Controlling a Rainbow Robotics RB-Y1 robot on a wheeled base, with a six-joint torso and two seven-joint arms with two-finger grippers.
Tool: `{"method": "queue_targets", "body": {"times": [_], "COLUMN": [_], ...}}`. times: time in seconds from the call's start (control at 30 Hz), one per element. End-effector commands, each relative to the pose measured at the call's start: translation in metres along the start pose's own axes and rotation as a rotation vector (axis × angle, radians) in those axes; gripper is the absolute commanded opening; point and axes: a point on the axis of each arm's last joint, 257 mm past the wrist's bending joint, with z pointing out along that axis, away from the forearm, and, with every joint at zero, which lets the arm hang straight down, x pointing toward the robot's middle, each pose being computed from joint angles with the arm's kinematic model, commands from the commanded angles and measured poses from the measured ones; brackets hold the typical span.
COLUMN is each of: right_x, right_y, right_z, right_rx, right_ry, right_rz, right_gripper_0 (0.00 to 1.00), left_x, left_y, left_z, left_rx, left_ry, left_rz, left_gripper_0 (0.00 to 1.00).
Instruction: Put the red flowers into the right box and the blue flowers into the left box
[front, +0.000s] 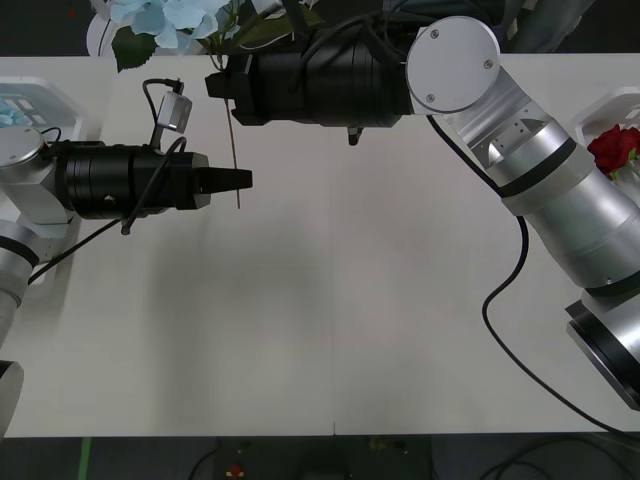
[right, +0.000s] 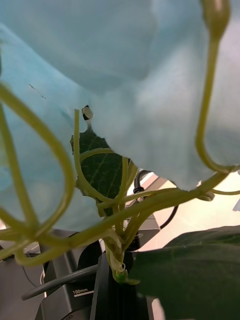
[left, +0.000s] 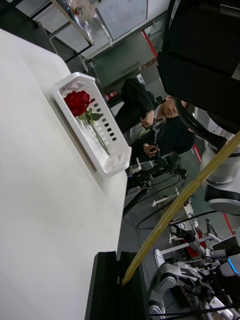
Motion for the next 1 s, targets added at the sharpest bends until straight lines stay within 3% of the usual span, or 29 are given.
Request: {"method": "queue_targets", "body": {"times": [0.03,0.07,0.1,0.17,0.27,0.5,0.7,1.0], "right_x": [-0.028,-0.029,-0.03,-0.031,-0.033,-0.033,-0.033,-0.008], "right_y": [0.033,0.032,0.034,0.032,0.032,0.03,0.023,-0.006], "right_z": [0.013,0.013,0.013,0.013,0.013,0.013,0.008,-0.029], "right_rx": [-0.046,-0.043,-0.045,-0.04,-0.038,-0.032,-0.016,-0.003], "right_ry": [-0.043,-0.047,-0.051,-0.056,-0.065,-0.063,-0.059,0.075], "right_rz": [-0.108,-0.108,-0.109,-0.11,-0.112,-0.122,-0.143,-0.259], "right_gripper_0": [0.24,0.46,0.58,0.74,0.88,0.92,0.92,0.92], "left_x": [-0.019,-0.018,-0.019,-0.021,-0.024,-0.038,-0.053,-0.074], "left_y": [-0.017,-0.017,-0.017,-0.017,-0.014,-0.004,0.018,0.058], "left_z": [0.017,0.018,0.017,0.017,0.012,-0.018,-0.073,-0.232], "left_rx": [0.037,0.039,0.039,0.036,0.022,-0.05,-0.216,-0.657], "left_ry": [0.013,0.013,0.011,0.008,0.0,-0.02,-0.012,-0.002], "left_rz": [-0.008,-0.01,-0.009,-0.011,-0.015,-0.008,0.028,0.101], "left_gripper_0": [0.0,0.0,0.0,0.0,0.0,0.0,0.0,0.0]}}
